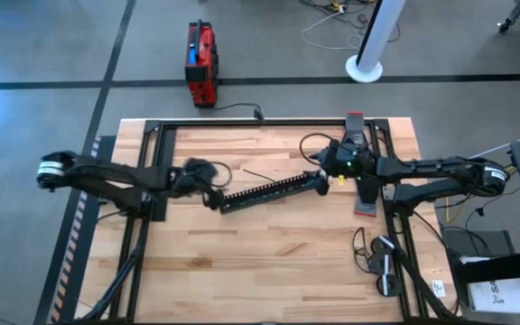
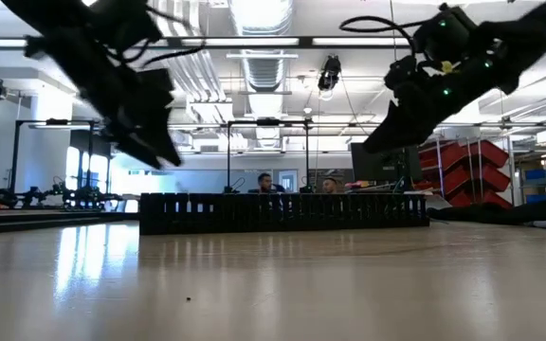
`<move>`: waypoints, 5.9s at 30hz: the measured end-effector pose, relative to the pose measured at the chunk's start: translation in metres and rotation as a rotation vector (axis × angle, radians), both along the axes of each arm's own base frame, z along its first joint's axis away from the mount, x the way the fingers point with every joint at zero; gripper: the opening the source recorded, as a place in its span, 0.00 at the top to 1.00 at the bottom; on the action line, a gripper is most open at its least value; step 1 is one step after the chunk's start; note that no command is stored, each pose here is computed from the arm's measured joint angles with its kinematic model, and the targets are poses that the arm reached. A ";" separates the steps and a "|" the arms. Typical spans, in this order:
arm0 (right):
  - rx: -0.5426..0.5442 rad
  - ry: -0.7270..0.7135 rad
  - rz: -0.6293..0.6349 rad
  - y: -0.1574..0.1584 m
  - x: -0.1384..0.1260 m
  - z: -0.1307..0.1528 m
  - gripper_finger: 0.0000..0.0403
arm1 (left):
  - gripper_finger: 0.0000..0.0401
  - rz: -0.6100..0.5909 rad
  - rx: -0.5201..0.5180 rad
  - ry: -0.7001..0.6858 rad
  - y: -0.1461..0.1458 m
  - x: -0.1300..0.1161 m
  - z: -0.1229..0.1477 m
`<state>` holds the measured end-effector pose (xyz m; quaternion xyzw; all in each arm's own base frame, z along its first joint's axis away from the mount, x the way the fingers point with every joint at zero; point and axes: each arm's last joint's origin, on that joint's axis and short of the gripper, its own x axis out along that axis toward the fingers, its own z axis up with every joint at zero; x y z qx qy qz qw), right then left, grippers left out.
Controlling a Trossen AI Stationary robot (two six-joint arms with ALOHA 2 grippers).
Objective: Ziptie cables
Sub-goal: Close the black cable duct
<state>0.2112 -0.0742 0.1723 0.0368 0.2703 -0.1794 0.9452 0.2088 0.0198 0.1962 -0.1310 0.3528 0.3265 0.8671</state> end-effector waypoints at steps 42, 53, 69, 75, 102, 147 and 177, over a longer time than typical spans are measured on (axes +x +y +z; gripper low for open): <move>-0.048 -0.128 0.213 0.046 0.001 -0.033 0.42 | 0.56 0.983 0.048 0.114 0.131 -0.060 -0.091; -0.014 -0.082 0.201 0.046 -0.001 -0.038 0.42 | 0.57 1.008 0.050 0.126 0.129 -0.078 -0.082; -0.031 -0.087 0.209 0.046 -0.003 -0.039 0.46 | 0.89 0.960 0.080 -0.027 0.110 -0.085 -0.113; -0.060 -0.124 0.219 0.046 -0.001 -0.035 0.46 | 0.99 0.910 0.063 -0.067 0.108 -0.079 -0.111; 0.023 -0.234 0.196 0.050 0.017 -0.051 0.42 | 1.00 0.250 0.109 -0.562 0.059 -0.007 -0.005; 0.031 -0.226 0.215 0.054 0.030 -0.064 0.39 | 0.19 0.509 0.243 -0.081 0.088 0.038 -0.082; -0.004 -0.274 0.238 0.056 0.029 -0.047 0.40 | 0.50 0.597 0.091 -0.059 0.087 0.021 -0.118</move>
